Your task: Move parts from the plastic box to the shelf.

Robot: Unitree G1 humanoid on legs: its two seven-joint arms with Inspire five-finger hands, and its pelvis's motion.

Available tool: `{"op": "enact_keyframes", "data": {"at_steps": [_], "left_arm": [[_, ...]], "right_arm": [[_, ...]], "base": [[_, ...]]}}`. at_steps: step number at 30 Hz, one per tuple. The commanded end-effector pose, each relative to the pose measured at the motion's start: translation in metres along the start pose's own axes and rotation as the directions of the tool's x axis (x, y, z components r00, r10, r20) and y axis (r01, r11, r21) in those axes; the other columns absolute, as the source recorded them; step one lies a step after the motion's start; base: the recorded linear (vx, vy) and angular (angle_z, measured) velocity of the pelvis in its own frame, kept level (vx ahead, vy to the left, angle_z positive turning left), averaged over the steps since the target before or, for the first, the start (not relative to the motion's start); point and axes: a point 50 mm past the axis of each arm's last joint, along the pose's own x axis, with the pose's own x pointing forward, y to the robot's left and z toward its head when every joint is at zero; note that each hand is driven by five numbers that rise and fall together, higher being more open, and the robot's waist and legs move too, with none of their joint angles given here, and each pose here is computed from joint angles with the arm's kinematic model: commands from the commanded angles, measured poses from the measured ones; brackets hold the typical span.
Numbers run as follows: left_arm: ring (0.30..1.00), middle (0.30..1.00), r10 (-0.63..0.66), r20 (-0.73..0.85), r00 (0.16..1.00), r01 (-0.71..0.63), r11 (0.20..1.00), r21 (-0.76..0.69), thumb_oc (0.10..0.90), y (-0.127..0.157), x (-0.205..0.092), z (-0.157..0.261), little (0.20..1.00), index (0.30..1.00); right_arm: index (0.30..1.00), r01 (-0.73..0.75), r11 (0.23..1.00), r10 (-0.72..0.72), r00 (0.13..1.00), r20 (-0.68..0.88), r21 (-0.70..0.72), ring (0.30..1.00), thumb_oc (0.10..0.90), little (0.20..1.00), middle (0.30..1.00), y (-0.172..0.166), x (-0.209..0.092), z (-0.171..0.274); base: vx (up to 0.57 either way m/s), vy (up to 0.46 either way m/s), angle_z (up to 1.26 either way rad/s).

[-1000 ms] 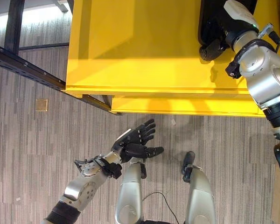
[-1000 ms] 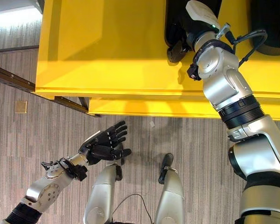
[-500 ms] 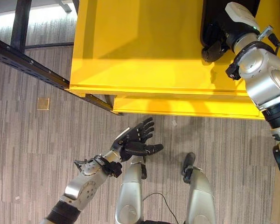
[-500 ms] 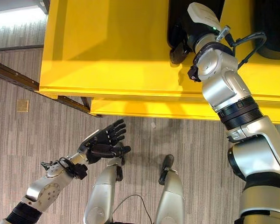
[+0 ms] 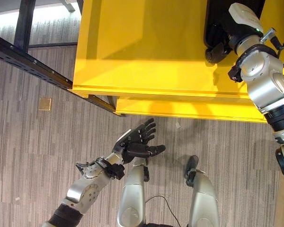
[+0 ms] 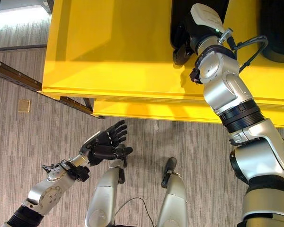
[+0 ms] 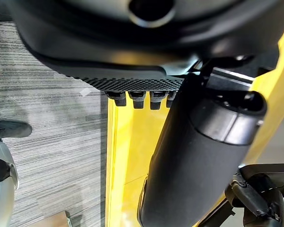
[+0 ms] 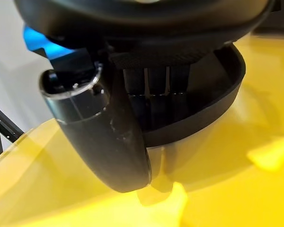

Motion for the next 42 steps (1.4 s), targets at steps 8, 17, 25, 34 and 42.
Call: {"op": "enact_keyframes", "data": {"at_steps": [8, 17, 25, 34, 42], "left_arm": [[1.000, 1.000, -0.167, 0.177, 0.970, 0.164, 0.986, 0.032, 0.900, -0.036, 0.000, 0.030, 1.000, 1.000], [1.000, 1.000, -0.173, 0.165, 0.971, 0.169, 0.985, 0.042, 0.900, -0.035, -0.002, 0.028, 1.000, 1.000], [1.000, 1.000, -0.173, 0.163, 0.971, 0.166, 0.985, 0.050, 0.900, -0.034, -0.004, 0.029, 1.000, 1.000], [1.000, 1.000, -0.177, 0.161, 0.971, 0.170, 0.984, 0.056, 0.900, -0.034, -0.004, 0.028, 1.000, 1.000], [1.000, 1.000, -0.171, 0.165, 0.971, 0.164, 0.985, 0.055, 0.900, -0.033, -0.004, 0.028, 1.000, 1.000]], "right_arm": [[0.300, 0.059, 0.998, -0.061, 0.973, 0.221, 0.013, 0.300, 0.400, 0.300, 0.300, -0.005, -0.001, 0.053], [0.300, 0.083, 0.996, -0.083, 0.965, 0.251, 0.010, 0.300, 0.400, 0.300, 0.300, -0.013, -0.003, 0.055], [0.300, 0.116, 0.993, -0.108, 0.954, 0.280, -0.011, 0.300, 0.400, 0.300, 0.300, -0.020, -0.009, 0.060], [0.300, 0.140, 0.990, -0.130, 0.951, 0.280, -0.016, 0.300, 0.400, 0.300, 0.300, -0.024, -0.011, 0.057], [0.300, 0.132, 0.991, -0.120, 0.954, 0.276, -0.025, 0.300, 0.400, 0.300, 0.300, -0.024, -0.011, 0.055]], "base": [[0.00, -0.003, 0.01], [0.00, -0.019, 0.04], [0.00, 0.000, 0.00], [0.00, 0.000, 0.00], [0.00, 0.000, 0.00]]}}
